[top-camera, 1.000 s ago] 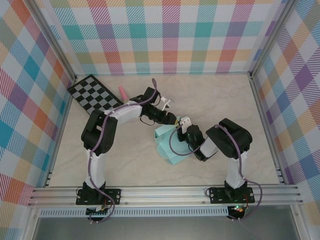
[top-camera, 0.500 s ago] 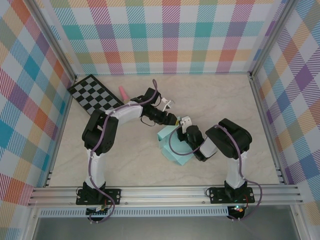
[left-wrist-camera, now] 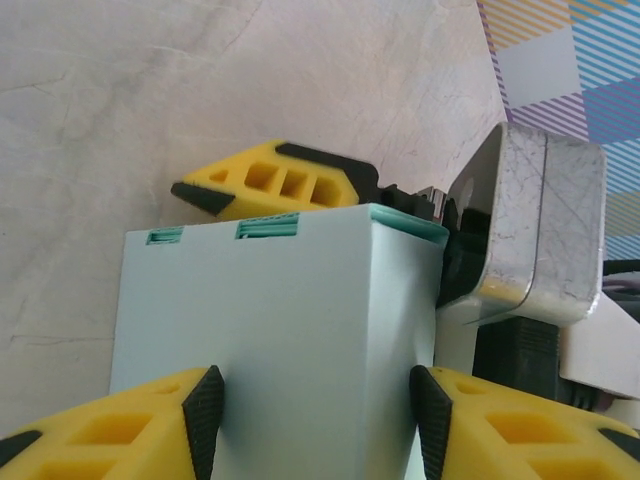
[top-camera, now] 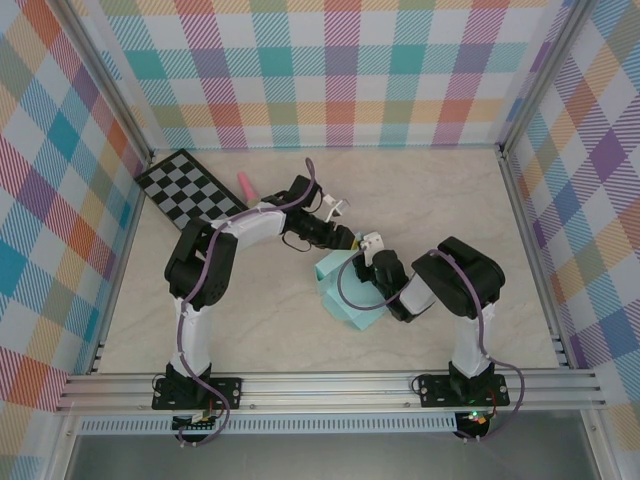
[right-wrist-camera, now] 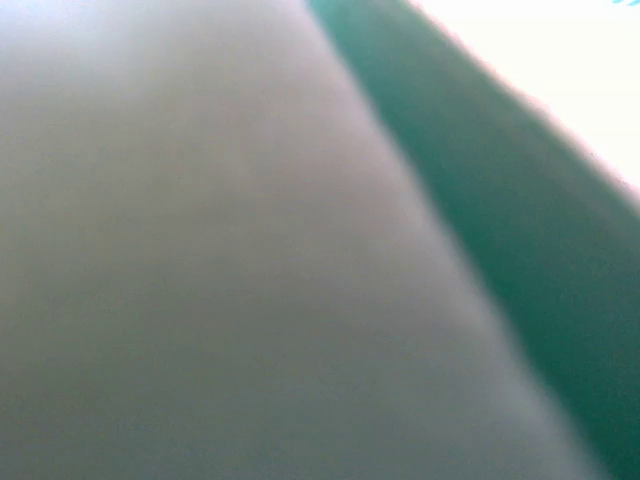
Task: Fold the paper box
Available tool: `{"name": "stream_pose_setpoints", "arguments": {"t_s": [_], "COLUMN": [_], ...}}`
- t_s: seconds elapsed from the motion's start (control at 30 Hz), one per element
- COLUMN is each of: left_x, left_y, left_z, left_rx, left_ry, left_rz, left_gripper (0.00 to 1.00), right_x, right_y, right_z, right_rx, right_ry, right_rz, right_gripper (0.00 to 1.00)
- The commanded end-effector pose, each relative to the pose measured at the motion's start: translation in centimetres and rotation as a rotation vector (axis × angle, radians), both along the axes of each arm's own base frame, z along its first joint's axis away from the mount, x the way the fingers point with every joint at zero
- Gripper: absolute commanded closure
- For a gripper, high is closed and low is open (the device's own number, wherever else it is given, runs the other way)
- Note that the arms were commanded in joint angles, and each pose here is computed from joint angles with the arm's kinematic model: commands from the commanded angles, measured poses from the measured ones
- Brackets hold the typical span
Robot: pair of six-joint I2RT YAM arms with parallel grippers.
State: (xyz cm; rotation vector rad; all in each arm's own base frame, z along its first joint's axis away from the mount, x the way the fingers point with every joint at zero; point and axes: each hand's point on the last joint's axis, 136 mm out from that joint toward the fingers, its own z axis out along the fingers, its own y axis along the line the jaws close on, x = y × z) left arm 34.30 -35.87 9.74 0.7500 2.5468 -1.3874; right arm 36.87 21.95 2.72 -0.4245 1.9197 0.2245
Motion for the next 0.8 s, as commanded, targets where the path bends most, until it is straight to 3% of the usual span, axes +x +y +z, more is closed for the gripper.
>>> {"name": "stream_pose_setpoints", "arguments": {"t_s": [0.0,0.4,0.77], "left_x": [-5.7,-4.4,-3.9], "left_y": [-0.7,-0.2,0.4], "left_z": [-3.2,-2.9,-3.3], "left_rx": [0.067,0.086,0.098], "left_ry": [0.194,0.174,0.179], "left_rz": [-0.108,-0.097,-0.074], "left_gripper": [0.47,0.47,0.47], "right_x": [0.2,-0.8,-1.2], "right_y": [0.9,0.7,-0.3], "right_z": [1.7,4.1,5.5], "right_rx": [0.031,0.035,0.009], "right_ry": [-0.027,-0.085,-0.122], "right_rz": [0.052,0.160,0.175], "right_gripper": [0.63,0.55,0.55]}}
